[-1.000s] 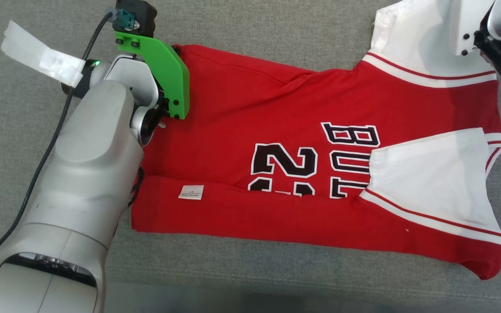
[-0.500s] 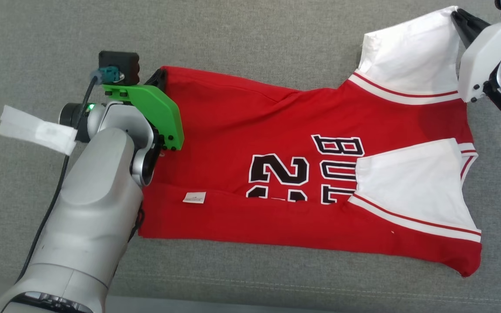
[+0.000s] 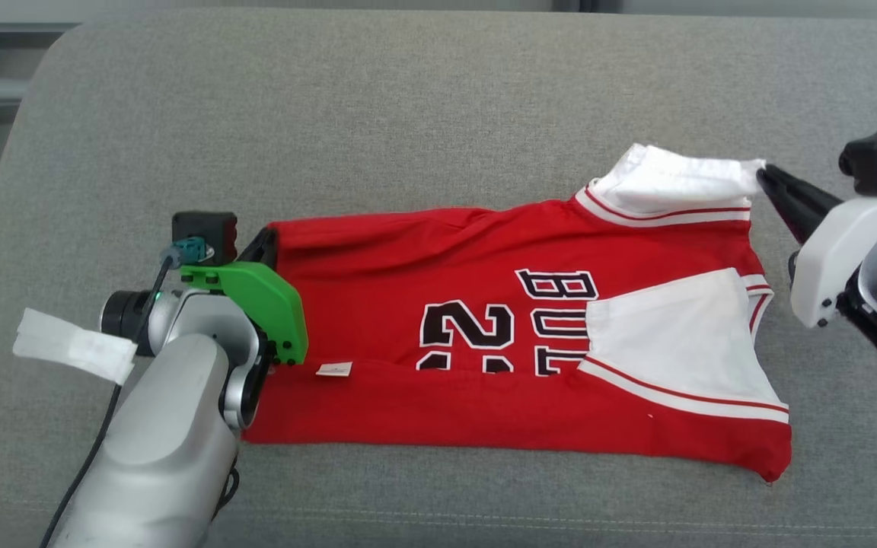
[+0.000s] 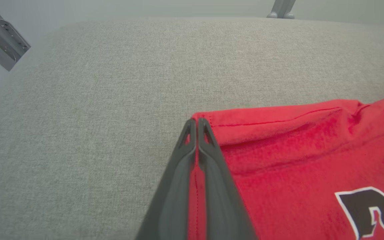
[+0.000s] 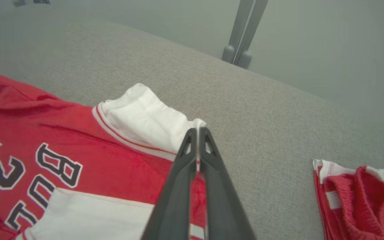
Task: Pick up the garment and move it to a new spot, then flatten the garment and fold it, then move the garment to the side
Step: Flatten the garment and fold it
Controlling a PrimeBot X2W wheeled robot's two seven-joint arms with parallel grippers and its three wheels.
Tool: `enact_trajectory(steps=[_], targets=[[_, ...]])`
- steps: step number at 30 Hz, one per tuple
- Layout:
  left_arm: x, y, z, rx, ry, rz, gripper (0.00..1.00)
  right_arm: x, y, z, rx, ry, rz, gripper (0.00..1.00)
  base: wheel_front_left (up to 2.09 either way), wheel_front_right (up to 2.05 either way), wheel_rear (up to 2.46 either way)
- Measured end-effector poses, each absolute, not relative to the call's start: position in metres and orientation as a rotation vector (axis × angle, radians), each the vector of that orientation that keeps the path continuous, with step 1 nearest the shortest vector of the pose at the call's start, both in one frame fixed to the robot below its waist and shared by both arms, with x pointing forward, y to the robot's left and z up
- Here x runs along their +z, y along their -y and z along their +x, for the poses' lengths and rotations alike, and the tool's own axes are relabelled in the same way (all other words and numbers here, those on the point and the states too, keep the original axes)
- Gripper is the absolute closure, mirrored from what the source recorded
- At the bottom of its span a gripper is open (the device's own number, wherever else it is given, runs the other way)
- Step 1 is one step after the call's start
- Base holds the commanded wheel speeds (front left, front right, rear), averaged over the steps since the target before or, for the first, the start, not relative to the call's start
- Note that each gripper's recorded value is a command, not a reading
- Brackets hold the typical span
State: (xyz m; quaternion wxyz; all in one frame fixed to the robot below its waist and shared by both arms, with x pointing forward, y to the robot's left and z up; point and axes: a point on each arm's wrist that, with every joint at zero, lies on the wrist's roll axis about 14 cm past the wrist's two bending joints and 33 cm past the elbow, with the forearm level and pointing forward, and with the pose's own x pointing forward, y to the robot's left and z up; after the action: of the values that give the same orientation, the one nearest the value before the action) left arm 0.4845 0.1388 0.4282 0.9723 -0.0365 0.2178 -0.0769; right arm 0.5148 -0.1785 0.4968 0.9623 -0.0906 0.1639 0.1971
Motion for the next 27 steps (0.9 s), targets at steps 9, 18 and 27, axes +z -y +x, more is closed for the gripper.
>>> enact_trajectory(steps=[9,18,27], targets=[[0.418,-0.142,0.454,-0.153,-0.489,-0.04,1.0,0.49,0.188,0.448,0.424,-0.413,-0.151,1.0,0.0,0.0,0.0],[0.407,-0.152,0.431,-0.127,-0.545,-0.032,1.0,0.463,0.179,0.39,0.442,-0.562,-0.057,1.0,0.0,0.0,0.0],[0.403,-0.148,0.43,-0.133,-0.565,-0.026,1.0,0.449,0.177,0.363,0.444,-0.667,-0.033,1.0,0.0,0.0,0.0]])
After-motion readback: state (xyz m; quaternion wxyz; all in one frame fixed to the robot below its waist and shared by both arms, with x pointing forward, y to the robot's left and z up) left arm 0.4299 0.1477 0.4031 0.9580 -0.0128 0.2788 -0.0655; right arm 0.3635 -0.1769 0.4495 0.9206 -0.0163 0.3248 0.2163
